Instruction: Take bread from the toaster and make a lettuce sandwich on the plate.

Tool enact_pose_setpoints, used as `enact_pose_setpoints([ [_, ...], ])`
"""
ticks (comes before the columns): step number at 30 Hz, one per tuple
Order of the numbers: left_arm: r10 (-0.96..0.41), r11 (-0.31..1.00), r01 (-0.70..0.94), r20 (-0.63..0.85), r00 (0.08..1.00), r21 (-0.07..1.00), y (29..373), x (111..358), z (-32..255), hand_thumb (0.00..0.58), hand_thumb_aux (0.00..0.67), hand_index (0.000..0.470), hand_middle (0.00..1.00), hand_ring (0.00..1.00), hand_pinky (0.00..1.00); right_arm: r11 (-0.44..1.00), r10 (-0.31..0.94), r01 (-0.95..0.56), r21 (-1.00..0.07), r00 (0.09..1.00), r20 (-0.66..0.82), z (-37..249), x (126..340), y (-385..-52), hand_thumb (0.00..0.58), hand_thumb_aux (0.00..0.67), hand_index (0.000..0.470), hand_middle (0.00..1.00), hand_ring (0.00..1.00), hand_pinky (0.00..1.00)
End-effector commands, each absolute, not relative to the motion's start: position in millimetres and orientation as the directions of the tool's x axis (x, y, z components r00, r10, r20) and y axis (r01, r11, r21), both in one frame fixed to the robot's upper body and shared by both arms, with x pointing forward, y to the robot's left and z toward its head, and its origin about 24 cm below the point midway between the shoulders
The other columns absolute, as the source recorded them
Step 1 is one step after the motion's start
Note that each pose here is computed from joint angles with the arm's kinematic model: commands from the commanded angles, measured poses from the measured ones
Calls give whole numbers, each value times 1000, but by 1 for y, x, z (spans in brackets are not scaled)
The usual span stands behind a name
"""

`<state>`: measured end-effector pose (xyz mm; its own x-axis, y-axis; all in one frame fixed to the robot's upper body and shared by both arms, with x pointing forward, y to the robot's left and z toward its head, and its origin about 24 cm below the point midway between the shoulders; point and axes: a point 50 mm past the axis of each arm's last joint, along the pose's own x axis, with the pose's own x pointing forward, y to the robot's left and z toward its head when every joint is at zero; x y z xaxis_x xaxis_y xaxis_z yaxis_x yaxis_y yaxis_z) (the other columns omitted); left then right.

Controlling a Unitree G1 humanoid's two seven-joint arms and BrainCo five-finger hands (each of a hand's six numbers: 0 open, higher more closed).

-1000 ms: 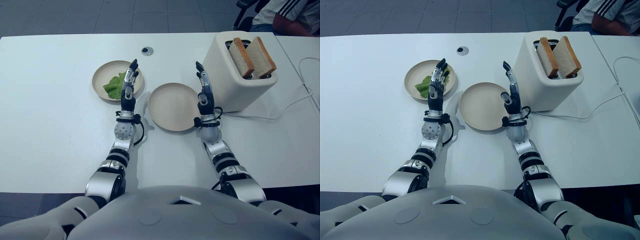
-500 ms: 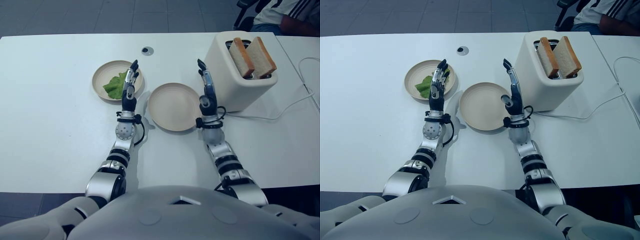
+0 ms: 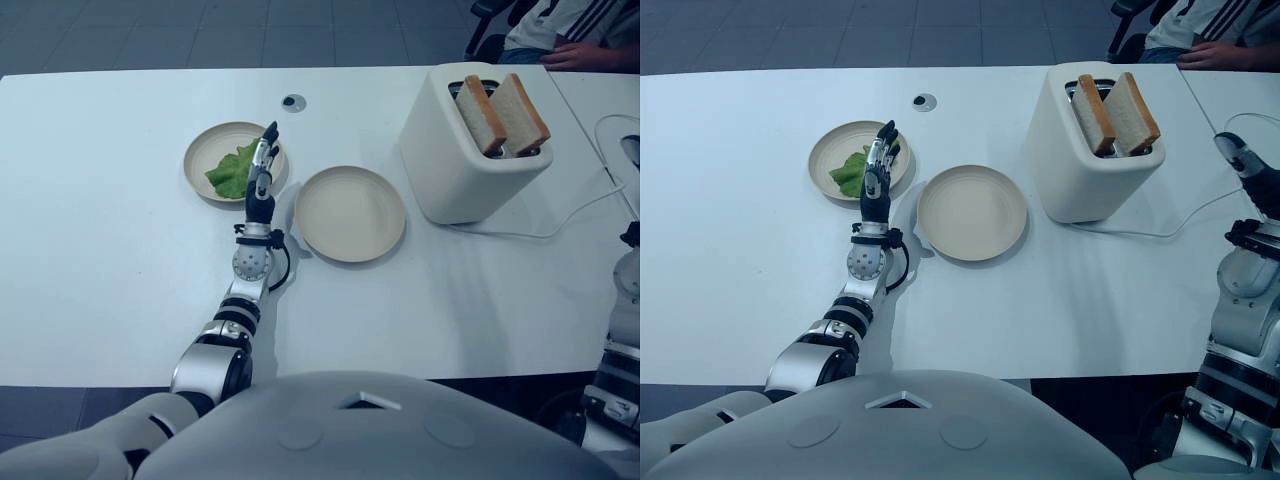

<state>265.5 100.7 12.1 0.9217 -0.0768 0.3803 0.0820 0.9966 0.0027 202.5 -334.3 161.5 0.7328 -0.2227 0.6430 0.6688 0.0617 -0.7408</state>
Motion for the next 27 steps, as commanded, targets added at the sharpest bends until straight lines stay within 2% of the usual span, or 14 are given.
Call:
enact_pose_setpoints([
  [1, -82, 996, 90, 346, 935, -8, 96, 260, 5, 0, 0, 0, 0, 0, 0, 24, -201, 515, -857, 842, 500, 146, 232, -333, 0, 0, 0, 0, 0, 0],
  [4, -82, 996, 91, 353, 932, -6, 95, 262, 7, 0, 0, 0, 0, 0, 0, 31, -189, 427, -904, 890, 414, 138, 246, -333, 0, 0, 0, 0, 0, 0],
  [15, -76, 996, 86, 377, 923, -7, 97, 265, 12, 0, 0, 0, 0, 0, 0, 54, -172, 278, -959, 949, 265, 116, 260, -334, 0, 0, 0, 0, 0, 0],
  [16, -77, 996, 86, 378, 923, -7, 97, 265, 12, 0, 0, 0, 0, 0, 0, 53, -161, 273, -961, 952, 262, 116, 261, -332, 71, 42, 29, 0, 0, 0],
  [17, -77, 996, 86, 379, 922, -7, 97, 265, 12, 0, 0, 0, 0, 0, 0, 49, -145, 272, -961, 954, 263, 117, 262, -328, 382, 279, 195, 0, 0, 0],
  [18, -77, 996, 86, 380, 922, -6, 97, 265, 13, 0, 0, 0, 0, 0, 0, 47, -131, 274, -961, 955, 266, 118, 262, -326, 474, 384, 269, 0, 0, 0],
  [19, -78, 996, 86, 380, 922, -6, 97, 265, 13, 0, 0, 0, 0, 0, 0, 39, -116, 292, -956, 951, 286, 120, 261, -322, 580, 670, 470, 0, 0, 0],
  [21, -79, 996, 87, 379, 922, -4, 97, 264, 12, 0, 0, 0, 0, 0, 0, 26, -89, 348, -937, 934, 345, 127, 258, -316, 580, 670, 470, 8, 8, 8],
  [23, -79, 996, 87, 375, 923, -2, 97, 264, 12, 0, 0, 0, 0, 0, 0, 16, -76, 427, -904, 902, 425, 136, 254, -311, 580, 670, 470, 325, 325, 325],
  [24, -80, 996, 86, 373, 924, -1, 97, 264, 11, 0, 0, 0, 0, 0, 0, 18, -70, 469, -883, 882, 466, 141, 251, -308, 580, 670, 470, 447, 447, 447],
  [27, -77, 997, 83, 369, 926, 0, 98, 262, 9, 0, 0, 0, 0, 0, 0, 42, -42, 544, -838, 839, 542, 149, 248, -295, 580, 670, 470, 706, 706, 706],
])
